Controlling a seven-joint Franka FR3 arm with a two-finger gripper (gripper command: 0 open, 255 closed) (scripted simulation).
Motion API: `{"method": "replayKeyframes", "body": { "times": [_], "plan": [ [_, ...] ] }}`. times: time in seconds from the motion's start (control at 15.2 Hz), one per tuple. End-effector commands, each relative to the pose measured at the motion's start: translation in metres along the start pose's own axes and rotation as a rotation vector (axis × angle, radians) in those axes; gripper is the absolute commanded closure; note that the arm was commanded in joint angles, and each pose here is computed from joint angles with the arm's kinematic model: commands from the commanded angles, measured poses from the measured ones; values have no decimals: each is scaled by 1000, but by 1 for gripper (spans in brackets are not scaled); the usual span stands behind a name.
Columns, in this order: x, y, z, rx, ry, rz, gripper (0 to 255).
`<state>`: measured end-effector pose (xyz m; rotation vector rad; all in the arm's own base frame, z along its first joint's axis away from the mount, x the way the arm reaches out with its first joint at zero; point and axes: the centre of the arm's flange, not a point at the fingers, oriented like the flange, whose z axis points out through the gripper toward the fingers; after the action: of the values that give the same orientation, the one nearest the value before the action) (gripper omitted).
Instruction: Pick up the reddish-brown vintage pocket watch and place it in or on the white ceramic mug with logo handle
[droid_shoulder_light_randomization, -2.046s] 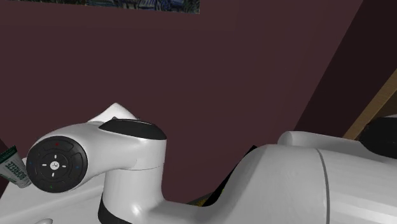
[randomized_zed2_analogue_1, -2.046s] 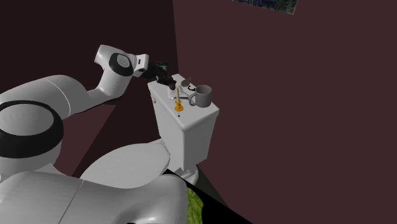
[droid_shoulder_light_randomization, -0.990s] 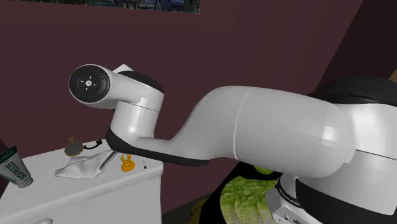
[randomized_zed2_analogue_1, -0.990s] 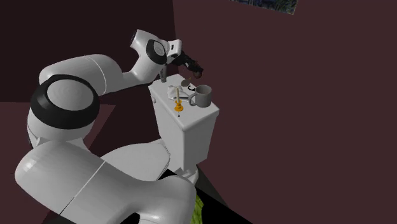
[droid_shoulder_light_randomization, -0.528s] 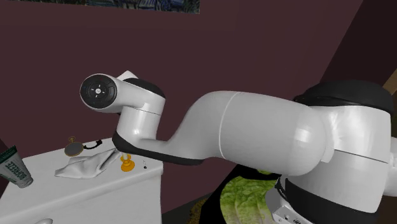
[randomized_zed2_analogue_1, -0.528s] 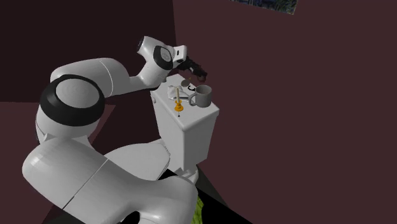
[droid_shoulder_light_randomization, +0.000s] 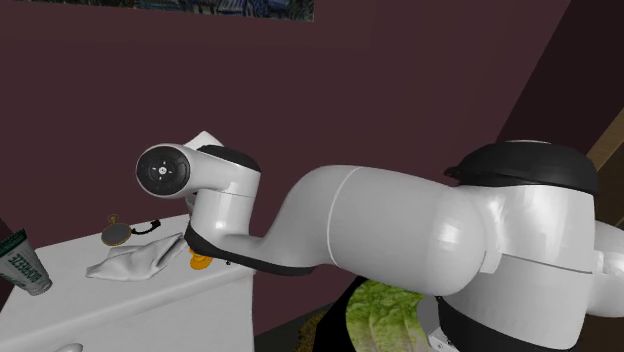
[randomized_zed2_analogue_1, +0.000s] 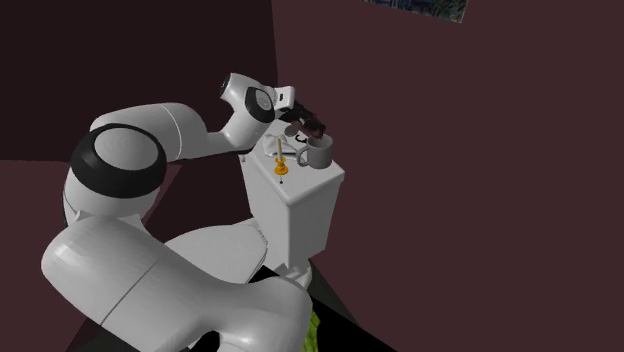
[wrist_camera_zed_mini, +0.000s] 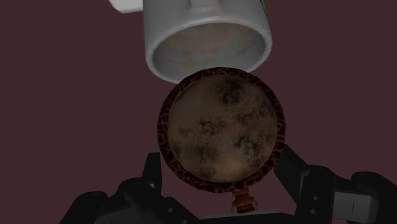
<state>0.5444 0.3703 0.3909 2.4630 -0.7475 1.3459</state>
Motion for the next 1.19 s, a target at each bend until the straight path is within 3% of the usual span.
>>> {"method": "replayKeyframes", "body": {
  "times": [0.0, 0.59, 0.66, 0.99, 1.12],
  "plan": [
    [-10, 1, 5, 0, 0, 0, 255],
    [-15, 1, 9, 0, 0, 0, 255],
    [-15, 1, 9, 0, 0, 0, 0],
    [-15, 1, 9, 0, 0, 0, 0],
    [-15, 1, -18, 0, 0, 0, 0]
  ]
}}
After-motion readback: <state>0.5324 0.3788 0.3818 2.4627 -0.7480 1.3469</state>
